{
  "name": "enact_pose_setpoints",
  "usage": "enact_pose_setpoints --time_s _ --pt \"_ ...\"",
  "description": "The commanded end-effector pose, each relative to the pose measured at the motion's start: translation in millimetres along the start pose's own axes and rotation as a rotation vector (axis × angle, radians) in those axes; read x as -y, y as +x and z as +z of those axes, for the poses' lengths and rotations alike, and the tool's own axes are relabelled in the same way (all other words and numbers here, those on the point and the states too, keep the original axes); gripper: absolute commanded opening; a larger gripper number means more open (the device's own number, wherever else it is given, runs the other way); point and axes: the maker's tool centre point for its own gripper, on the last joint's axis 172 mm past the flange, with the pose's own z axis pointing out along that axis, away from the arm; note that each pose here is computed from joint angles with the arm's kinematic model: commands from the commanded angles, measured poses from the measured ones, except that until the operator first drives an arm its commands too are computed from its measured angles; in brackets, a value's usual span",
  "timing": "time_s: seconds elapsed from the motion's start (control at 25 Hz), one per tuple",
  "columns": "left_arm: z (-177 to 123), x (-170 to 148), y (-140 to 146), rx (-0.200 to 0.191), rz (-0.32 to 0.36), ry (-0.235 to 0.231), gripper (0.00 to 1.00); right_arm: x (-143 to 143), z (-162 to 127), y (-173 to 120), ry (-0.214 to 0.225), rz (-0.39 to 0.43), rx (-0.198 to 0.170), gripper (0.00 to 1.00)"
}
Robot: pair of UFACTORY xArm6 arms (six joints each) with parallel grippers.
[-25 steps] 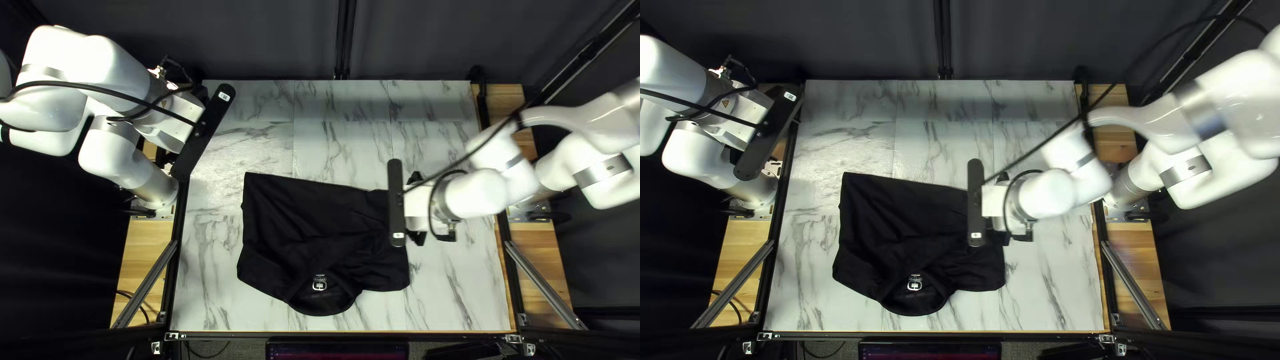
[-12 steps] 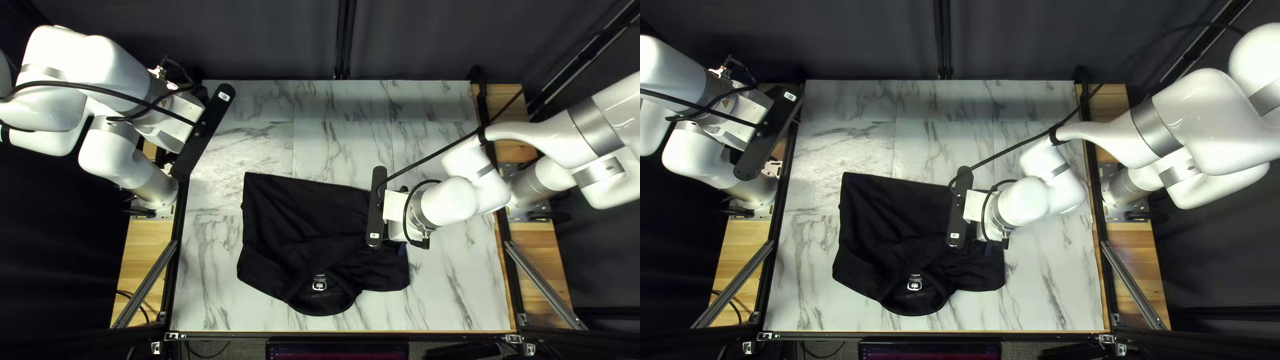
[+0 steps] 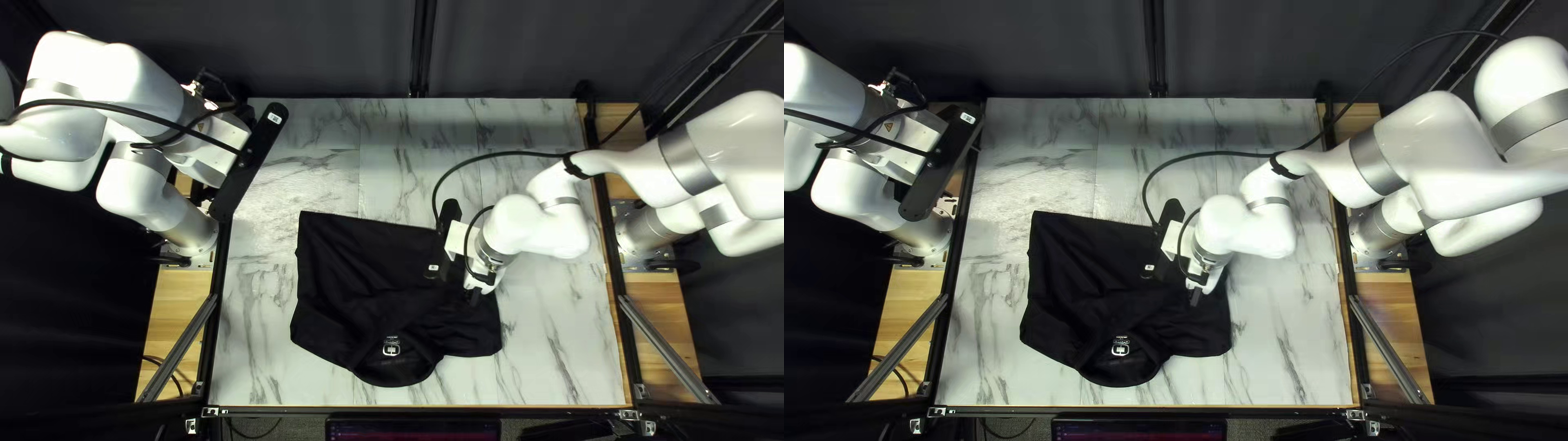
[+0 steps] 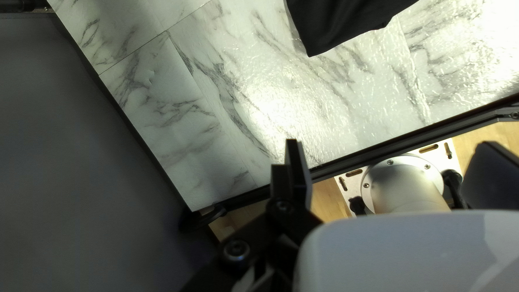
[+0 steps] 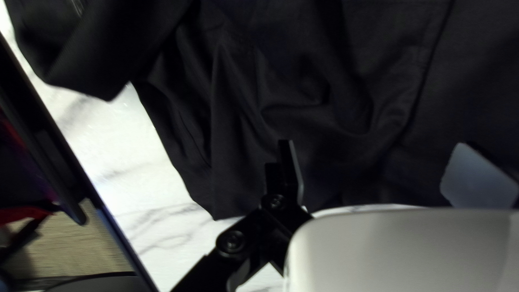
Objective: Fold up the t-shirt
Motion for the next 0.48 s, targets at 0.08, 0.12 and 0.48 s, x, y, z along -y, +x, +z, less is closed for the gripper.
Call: enact_pose_setpoints --time_s 0.08,0.12,0.48 --pt "0.0 0.0 0.0 0.000 0.000 0.000 1.00 3.0 -1.8 1.3 0.007 0.021 -0.017 1.00" --pt "0.0 0.0 0.0 0.000 0.000 0.000 1.00 3.0 -1.8 1.3 0.007 0.021 -0.017 1.00" --pt "0.0 0.0 0.0 0.000 0.000 0.000 1.00 -15.0 14.2 -5.2 -0.032 0.181 0.044 1.00"
